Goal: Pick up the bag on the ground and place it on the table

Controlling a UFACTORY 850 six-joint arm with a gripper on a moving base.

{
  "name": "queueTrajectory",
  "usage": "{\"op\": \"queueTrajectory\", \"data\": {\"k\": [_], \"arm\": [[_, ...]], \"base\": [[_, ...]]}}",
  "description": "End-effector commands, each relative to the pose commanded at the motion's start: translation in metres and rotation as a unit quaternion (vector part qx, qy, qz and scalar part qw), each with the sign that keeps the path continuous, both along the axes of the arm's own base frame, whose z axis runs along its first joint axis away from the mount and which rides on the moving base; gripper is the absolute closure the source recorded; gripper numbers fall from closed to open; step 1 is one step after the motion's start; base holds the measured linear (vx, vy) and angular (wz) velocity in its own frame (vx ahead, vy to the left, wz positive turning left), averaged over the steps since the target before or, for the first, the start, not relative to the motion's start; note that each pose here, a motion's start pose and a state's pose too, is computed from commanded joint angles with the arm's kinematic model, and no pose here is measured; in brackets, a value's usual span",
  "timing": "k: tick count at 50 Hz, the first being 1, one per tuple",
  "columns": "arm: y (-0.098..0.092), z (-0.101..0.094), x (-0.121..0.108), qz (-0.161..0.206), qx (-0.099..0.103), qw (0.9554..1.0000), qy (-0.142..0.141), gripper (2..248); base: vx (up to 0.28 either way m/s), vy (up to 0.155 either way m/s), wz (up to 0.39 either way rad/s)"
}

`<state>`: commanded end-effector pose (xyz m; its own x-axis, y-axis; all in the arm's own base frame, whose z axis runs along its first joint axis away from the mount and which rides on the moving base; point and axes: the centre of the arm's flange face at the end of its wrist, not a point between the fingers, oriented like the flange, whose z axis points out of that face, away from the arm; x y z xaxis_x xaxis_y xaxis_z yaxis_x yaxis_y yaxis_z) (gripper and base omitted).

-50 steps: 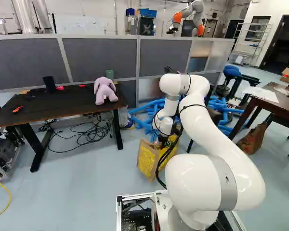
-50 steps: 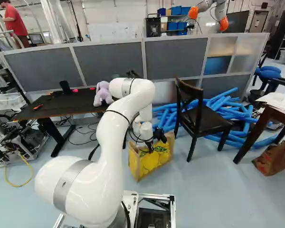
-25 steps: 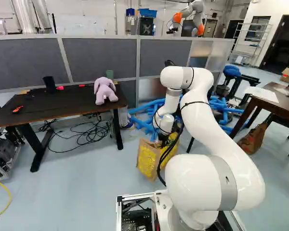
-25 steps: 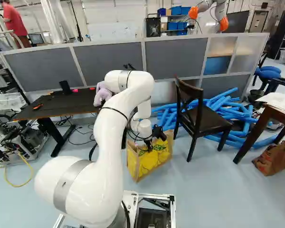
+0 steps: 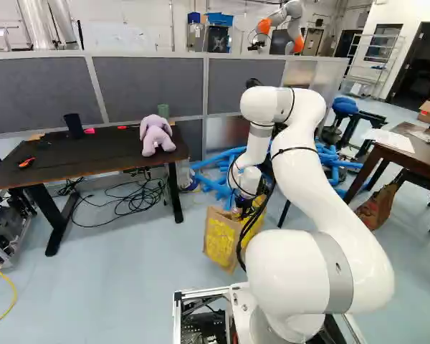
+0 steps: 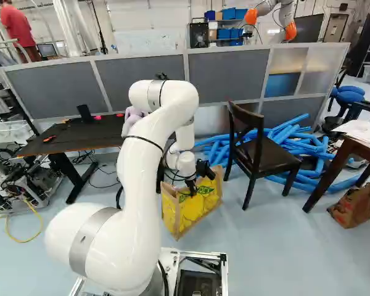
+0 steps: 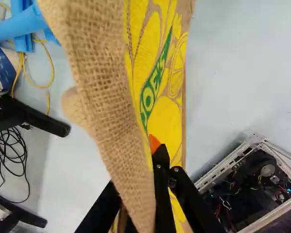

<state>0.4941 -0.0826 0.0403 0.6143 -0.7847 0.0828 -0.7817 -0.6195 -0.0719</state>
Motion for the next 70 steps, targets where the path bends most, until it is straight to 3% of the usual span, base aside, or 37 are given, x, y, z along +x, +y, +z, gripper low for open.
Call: {"op": "queueTrajectory", "data": {"k": [23,70], "arm": [[0.005,0.035,-0.025,0.025,0.0,0.9997,0.003,229],[0.016,0.105,-0.089,0.026,0.001,0.9997,0.003,229]], "base": [[0.0,0.0,0.0],[0.0,0.0,0.0]]}}
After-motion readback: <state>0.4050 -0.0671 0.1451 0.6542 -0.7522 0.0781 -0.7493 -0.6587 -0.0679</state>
